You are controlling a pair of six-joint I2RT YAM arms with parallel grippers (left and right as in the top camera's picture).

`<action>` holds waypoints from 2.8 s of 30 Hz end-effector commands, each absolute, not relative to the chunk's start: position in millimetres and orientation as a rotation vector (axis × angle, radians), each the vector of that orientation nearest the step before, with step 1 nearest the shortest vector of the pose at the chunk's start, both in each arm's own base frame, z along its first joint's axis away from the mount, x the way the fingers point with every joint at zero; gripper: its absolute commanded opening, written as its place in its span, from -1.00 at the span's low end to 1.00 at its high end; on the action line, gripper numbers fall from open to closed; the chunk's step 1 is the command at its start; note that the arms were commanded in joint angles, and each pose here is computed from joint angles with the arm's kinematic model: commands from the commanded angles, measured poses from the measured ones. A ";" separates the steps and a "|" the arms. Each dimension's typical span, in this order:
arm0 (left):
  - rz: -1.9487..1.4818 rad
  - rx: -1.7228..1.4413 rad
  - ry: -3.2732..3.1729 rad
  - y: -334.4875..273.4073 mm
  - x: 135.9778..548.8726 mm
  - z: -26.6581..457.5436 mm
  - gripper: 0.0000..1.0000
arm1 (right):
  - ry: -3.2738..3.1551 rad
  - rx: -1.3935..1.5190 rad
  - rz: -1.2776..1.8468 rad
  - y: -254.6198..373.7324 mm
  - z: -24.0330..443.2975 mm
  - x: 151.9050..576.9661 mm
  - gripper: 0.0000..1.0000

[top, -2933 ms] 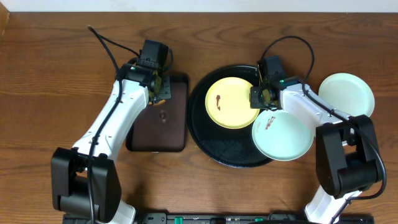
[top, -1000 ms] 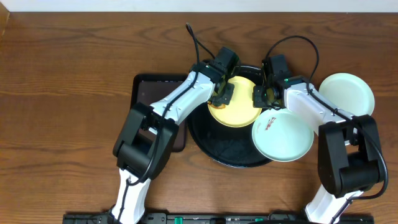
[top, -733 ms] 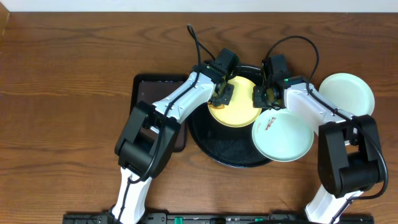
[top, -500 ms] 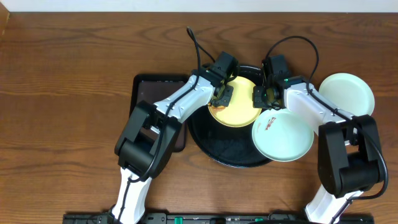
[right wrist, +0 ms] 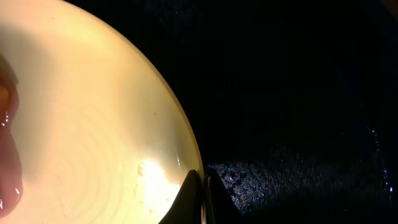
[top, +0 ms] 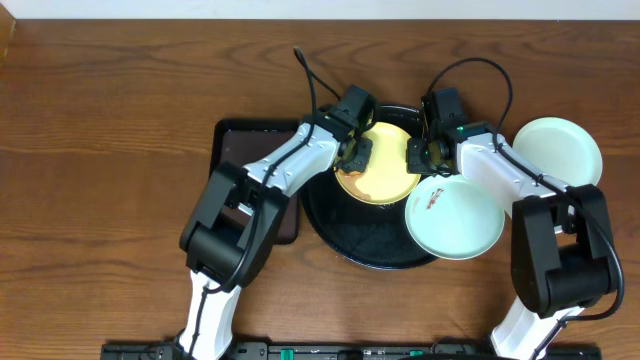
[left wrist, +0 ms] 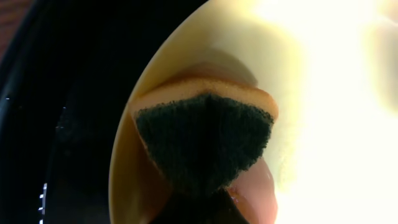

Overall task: Clean dirty plates on tray and stack at the side
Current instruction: 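Scrub the yellow plate stain with the sponge in the left gripper, then return the sponge with the left gripper to the small tray, then lift the yellow plate with the right gripper and stack it on the pale green plate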

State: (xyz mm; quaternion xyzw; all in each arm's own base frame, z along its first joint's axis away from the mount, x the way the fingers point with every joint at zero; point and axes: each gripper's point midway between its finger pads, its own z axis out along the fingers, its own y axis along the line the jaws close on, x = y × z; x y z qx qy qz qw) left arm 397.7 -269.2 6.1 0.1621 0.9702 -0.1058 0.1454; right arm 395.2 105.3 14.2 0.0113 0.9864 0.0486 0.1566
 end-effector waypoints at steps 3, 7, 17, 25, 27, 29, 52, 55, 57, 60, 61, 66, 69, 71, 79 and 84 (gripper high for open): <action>-0.459 0.535 3.043 -274.1 335.6 -52.8 -0.85 | 2.824 0.030 0.127 101.9 14.8 395.5 -0.98; -0.621 0.546 3.069 -287.3 323.8 -45.3 -0.85 | 2.825 0.031 0.128 102.0 14.8 395.5 -0.98; -1.000 0.566 2.950 -327.4 335.9 8.0 -0.85 | 2.827 0.030 0.126 101.7 14.6 394.8 -0.98; -1.138 0.444 2.569 -316.2 415.5 160.5 -0.85 | 2.832 0.030 0.125 101.5 14.2 393.7 -0.98; -1.115 0.382 2.527 -296.2 425.9 184.7 -0.85 | 2.836 0.030 0.123 101.3 13.9 392.9 -0.98; -1.032 0.297 2.541 -267.1 432.4 194.8 -0.85 | 2.836 0.030 0.123 101.2 13.9 392.8 -0.96; -0.010 -0.207 3.017 -51.3 381.4 92.4 -0.85 | 2.799 0.030 0.133 101.6 6.3 395.7 -0.69; -0.010 -0.207 3.016 -51.2 381.7 92.4 -0.85 | 2.793 0.031 0.132 100.4 -1.6 392.3 -0.75; -0.010 -0.206 3.016 -51.3 381.7 92.4 -0.85 | 2.787 0.031 0.134 100.3 -3.6 392.1 -0.84; -0.010 -0.207 3.016 -51.1 381.6 92.4 -0.85 | 2.748 0.030 0.147 102.6 6.9 401.7 -0.98; -0.010 -0.207 3.016 -51.1 381.6 92.4 -0.84 | 2.726 0.026 0.154 104.1 15.2 407.4 -0.98; -0.010 -0.207 3.016 -51.1 381.5 92.4 -0.85 | 2.577 -0.082 0.171 112.1 73.9 435.1 -0.98; -0.009 -0.204 3.016 -51.1 381.5 92.4 -0.85 | 2.495 -0.180 0.154 113.5 110.4 441.2 -0.98; -0.009 -0.194 3.017 -51.1 381.5 92.4 -0.85 | 2.436 -0.219 0.096 108.8 134.1 442.2 -0.98; -0.008 -0.194 3.018 -51.0 381.3 92.4 -0.85 | 2.210 -0.349 -0.381 91.3 214.6 426.3 -0.98; -0.008 -0.189 3.017 -51.1 381.6 92.4 -0.85 | 2.052 -0.393 -0.735 92.9 259.7 405.7 -0.98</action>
